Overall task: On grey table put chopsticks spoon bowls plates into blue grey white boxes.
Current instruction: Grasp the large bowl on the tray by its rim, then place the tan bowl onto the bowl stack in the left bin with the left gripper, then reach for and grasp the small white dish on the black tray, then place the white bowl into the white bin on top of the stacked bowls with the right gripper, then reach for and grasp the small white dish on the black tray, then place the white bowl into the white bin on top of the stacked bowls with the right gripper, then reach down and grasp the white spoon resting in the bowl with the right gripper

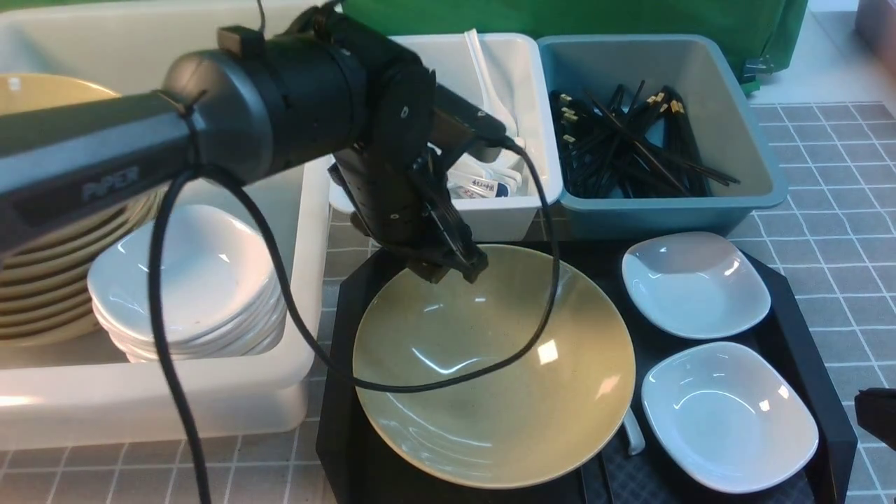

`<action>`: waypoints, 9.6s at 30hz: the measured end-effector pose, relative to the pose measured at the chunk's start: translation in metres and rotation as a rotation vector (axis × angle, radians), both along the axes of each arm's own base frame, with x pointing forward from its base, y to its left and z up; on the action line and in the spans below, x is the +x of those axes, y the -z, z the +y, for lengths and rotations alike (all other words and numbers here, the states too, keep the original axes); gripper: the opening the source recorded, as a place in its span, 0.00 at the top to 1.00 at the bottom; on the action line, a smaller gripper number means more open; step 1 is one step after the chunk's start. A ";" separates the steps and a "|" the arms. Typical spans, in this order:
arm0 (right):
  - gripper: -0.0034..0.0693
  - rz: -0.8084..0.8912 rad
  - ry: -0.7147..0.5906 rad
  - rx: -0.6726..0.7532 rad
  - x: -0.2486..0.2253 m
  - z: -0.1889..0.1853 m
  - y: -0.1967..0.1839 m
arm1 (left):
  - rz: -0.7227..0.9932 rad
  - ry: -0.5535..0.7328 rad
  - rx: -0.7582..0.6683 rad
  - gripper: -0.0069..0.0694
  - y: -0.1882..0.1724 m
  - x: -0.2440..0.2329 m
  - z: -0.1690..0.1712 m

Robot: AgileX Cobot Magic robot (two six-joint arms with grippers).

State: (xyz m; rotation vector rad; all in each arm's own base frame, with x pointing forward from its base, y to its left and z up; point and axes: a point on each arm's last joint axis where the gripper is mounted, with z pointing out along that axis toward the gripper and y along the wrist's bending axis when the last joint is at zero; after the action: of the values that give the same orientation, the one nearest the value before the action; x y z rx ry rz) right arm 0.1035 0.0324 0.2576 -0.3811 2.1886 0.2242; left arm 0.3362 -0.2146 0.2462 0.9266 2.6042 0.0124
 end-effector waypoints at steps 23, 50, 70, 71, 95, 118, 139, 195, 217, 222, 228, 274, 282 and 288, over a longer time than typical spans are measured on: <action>0.89 0.006 -0.001 0.001 0.000 0.000 0.001 | 0.162 0.050 -0.126 0.88 -0.005 -0.010 -0.005; 0.89 0.016 0.011 0.026 -0.001 0.001 0.001 | -0.516 -0.907 -0.552 0.90 -0.148 -0.079 0.334; 0.89 0.029 0.014 0.037 -0.001 0.001 0.004 | -0.570 -0.976 -0.408 0.40 -0.131 -0.084 0.346; 0.89 0.028 0.015 0.037 -0.001 0.001 0.005 | -0.593 -0.967 -0.408 0.36 -0.138 -0.090 0.342; 0.44 0.379 0.014 -0.094 0.091 0.012 0.025 | -0.577 -0.036 -0.520 0.92 -0.145 -0.241 0.168; 0.51 0.650 -0.006 -0.179 0.176 0.023 0.087 | -0.847 -0.063 -0.442 0.92 -0.017 -0.311 0.192; 0.85 0.138 -0.348 0.261 0.195 0.101 -0.094 | -0.857 -0.068 -0.464 0.92 -0.017 -0.310 0.191; 0.81 0.571 -0.146 -0.022 0.235 0.088 0.067 | -0.866 -0.065 -0.426 0.92 -0.016 -0.310 0.193; 0.58 0.625 -0.171 0.046 0.251 0.078 0.062 | -0.868 -0.065 -0.419 0.92 -0.016 -0.310 0.193; 0.48 0.575 -0.073 -0.037 0.257 0.047 0.043 | -0.868 -0.065 -0.418 0.92 -0.016 -0.310 0.193; 0.44 0.653 -0.037 -0.072 0.262 0.037 0.074 | -0.869 -0.064 -0.413 0.92 -0.016 -0.310 0.194; 0.36 0.099 -0.647 0.045 0.221 0.249 -0.090 | -0.870 -0.063 -0.409 0.92 -0.016 -0.310 0.194; 0.36 0.315 -0.301 -0.277 0.215 0.136 -0.091 | -0.870 -0.063 -0.409 0.92 -0.016 -0.310 0.194; 0.36 0.554 -0.213 -0.289 0.193 0.111 0.027 | -0.870 -0.063 -0.409 0.92 -0.016 -0.310 0.194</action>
State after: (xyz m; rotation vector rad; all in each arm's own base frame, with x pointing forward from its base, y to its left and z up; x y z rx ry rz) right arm 0.2964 0.1434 0.2304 -0.7923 2.7365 0.1381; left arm 0.0266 -0.0208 0.2622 0.5182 1.7318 -0.0801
